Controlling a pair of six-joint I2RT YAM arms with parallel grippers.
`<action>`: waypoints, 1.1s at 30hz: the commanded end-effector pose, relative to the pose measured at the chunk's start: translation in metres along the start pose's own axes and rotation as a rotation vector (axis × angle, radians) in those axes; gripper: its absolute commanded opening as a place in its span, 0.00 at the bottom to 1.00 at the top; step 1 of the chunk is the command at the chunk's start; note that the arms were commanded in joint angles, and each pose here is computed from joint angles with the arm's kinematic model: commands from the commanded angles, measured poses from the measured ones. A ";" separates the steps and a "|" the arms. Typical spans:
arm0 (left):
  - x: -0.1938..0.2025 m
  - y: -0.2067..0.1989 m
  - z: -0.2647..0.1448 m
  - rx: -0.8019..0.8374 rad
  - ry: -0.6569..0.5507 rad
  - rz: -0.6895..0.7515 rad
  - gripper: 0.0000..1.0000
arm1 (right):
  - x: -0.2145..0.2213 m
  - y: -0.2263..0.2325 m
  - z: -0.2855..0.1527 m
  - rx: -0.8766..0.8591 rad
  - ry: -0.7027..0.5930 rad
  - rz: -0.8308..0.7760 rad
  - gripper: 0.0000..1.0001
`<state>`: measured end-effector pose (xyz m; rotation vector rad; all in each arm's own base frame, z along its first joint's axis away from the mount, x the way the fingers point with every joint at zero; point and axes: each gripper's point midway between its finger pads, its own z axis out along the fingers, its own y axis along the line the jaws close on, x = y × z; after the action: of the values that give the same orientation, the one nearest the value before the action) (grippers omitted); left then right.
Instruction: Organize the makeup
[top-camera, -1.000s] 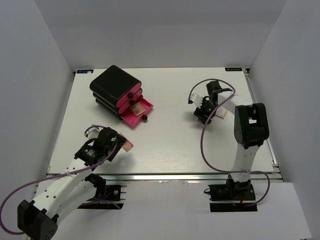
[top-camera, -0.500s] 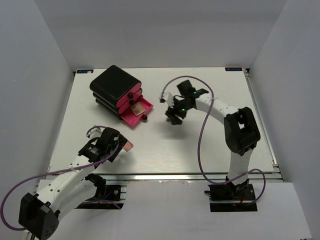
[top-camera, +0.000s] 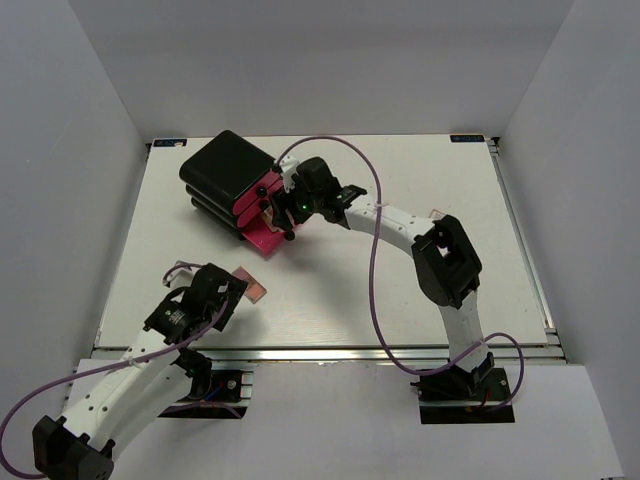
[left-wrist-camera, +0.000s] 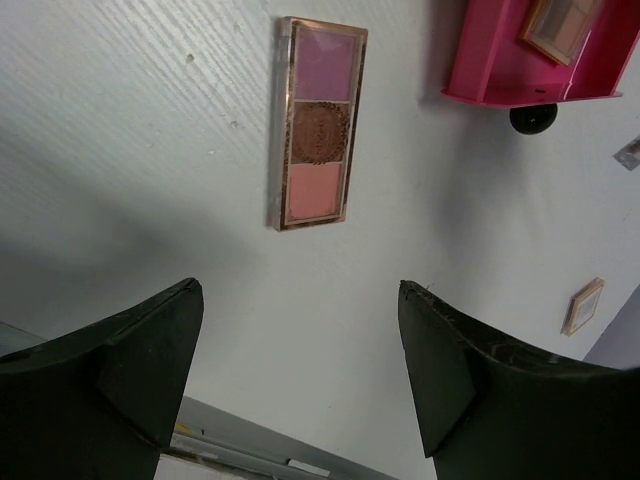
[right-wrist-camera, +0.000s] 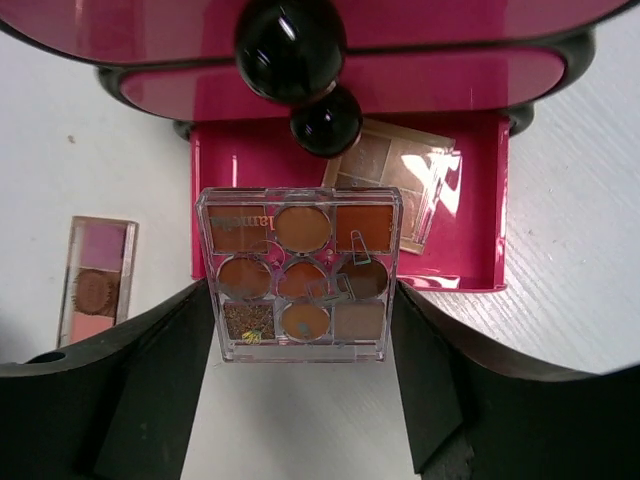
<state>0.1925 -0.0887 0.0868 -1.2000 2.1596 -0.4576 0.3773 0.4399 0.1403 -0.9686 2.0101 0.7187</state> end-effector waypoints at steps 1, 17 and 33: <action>-0.004 0.010 0.000 -0.027 -0.025 -0.036 0.88 | -0.027 0.001 0.010 0.042 -0.139 0.009 0.00; -0.004 0.012 0.000 -0.037 -0.026 -0.026 0.88 | -0.007 -0.014 0.039 0.108 -0.152 -0.106 0.32; -0.001 0.008 0.005 -0.038 -0.017 -0.010 0.88 | -0.008 -0.017 0.020 0.104 -0.149 -0.166 0.89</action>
<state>0.1867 -0.0850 0.0773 -1.2350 2.1783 -0.4187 0.3954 0.4441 0.0836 -1.0048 1.9022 0.5563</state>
